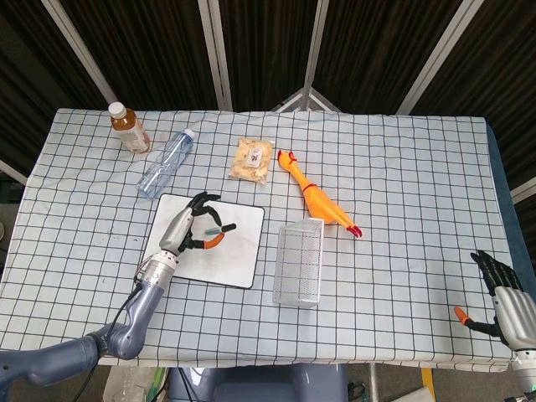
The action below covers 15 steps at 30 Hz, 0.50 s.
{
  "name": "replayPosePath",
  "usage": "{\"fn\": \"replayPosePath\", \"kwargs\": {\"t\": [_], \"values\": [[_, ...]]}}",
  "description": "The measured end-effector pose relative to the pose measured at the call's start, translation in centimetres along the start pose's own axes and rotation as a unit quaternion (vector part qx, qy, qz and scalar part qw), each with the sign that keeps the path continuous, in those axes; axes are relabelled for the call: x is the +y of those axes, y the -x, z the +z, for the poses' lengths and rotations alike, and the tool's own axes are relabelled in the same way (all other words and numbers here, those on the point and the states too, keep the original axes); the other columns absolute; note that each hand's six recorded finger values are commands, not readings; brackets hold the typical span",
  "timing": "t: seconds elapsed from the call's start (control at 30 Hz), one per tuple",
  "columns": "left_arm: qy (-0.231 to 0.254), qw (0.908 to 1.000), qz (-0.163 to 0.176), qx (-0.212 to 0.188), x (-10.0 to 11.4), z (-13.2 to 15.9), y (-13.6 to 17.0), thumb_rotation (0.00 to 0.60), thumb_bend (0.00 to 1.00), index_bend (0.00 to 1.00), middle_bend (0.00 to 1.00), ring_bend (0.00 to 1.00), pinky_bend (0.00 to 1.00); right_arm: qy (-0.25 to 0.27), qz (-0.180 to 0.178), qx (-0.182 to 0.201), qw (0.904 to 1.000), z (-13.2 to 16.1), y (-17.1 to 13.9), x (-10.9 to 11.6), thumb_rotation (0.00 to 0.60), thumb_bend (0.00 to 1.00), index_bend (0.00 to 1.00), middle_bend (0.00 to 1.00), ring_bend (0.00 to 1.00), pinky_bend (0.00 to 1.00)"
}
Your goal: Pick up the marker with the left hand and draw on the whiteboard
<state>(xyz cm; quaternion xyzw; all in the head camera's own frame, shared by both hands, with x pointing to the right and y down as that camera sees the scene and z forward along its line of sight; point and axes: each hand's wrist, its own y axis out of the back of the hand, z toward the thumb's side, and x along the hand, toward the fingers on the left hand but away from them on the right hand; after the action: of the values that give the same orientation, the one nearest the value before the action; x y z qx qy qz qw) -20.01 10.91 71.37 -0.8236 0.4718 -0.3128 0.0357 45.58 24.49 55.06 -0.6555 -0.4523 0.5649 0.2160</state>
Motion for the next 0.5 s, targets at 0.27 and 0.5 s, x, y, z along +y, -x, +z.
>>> {"fn": "replayPosePath", "kwargs": {"t": [0.27,0.5], "values": [[0.016,0.9998,-0.015,-0.005,-1.3,-0.3,-0.3,0.6,0.58,0.72,0.16,0.0,0.03,0.0,0.001,0.0,1.0,0.0,0.0,0.0,0.6,0.27,0.0,0.0,0.0,0.0],[0.014,0.9996,-0.023,-0.007,-1.9,-0.4,-0.6,0.6,0.58,0.72,0.16,0.0,0.03,0.0,0.001,-0.001,1.0,0.0,0.0,0.0,0.6,0.27,0.0,0.0,0.0,0.0]]}}
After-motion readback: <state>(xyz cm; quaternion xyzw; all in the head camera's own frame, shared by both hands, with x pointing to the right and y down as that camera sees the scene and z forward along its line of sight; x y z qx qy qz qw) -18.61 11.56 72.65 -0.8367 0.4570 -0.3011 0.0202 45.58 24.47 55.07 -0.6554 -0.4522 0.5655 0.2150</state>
